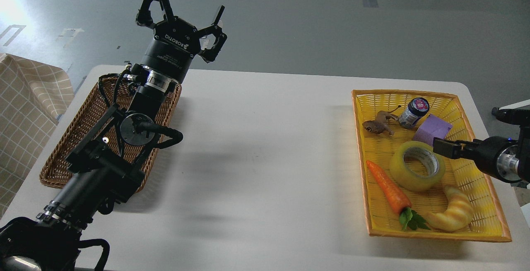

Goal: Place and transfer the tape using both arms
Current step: 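Insert the right gripper into the tape roll's hole and close it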

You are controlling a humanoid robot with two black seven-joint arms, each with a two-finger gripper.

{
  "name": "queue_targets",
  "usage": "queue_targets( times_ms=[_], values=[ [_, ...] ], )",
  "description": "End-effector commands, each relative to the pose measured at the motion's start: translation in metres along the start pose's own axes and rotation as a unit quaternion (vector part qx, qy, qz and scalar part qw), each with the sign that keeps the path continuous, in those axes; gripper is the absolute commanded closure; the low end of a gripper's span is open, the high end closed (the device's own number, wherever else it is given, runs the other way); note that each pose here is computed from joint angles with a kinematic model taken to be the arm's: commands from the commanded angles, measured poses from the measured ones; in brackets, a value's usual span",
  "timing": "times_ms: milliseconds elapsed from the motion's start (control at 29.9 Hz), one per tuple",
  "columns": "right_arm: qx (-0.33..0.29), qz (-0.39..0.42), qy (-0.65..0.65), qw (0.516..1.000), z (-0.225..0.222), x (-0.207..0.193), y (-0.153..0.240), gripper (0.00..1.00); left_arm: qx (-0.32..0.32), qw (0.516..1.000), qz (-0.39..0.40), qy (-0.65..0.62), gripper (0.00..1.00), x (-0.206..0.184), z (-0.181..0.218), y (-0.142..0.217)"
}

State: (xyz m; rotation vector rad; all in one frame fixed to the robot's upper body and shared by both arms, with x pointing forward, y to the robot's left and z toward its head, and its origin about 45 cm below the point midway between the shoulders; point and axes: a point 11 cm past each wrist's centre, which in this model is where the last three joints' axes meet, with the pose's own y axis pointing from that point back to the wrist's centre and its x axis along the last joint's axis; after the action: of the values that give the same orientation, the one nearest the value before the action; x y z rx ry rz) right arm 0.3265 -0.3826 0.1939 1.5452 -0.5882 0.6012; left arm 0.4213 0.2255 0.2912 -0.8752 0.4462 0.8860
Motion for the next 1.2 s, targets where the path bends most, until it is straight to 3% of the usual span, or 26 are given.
queue_targets(
  times_ms=[0,267,869,1036,1170],
  values=[
    [0.006,-0.009,0.017,1.0,-0.008,-0.002,-0.004,0.04,-0.005,1.0,0.001,0.0,0.02,0.001,0.003,0.0],
    [0.008,-0.029,0.028,0.999,-0.012,-0.015,-0.008,0.07,-0.005,1.0,0.001,-0.002,0.02,0.001,0.004,0.0],
    [-0.001,-0.048,0.018,0.999,-0.009,-0.029,-0.02,0.26,-0.005,1.0,0.003,-0.001,0.02,0.002,0.004,0.001],
    [0.001,-0.049,0.015,0.999,-0.01,-0.029,-0.021,0.34,-0.005,1.0,0.003,-0.001,0.02,0.002,0.004,0.001],
    [0.005,-0.049,0.014,0.999,-0.014,-0.03,-0.022,0.5,-0.005,1.0,0.003,-0.001,0.02,0.002,0.004,0.001]
  ],
)
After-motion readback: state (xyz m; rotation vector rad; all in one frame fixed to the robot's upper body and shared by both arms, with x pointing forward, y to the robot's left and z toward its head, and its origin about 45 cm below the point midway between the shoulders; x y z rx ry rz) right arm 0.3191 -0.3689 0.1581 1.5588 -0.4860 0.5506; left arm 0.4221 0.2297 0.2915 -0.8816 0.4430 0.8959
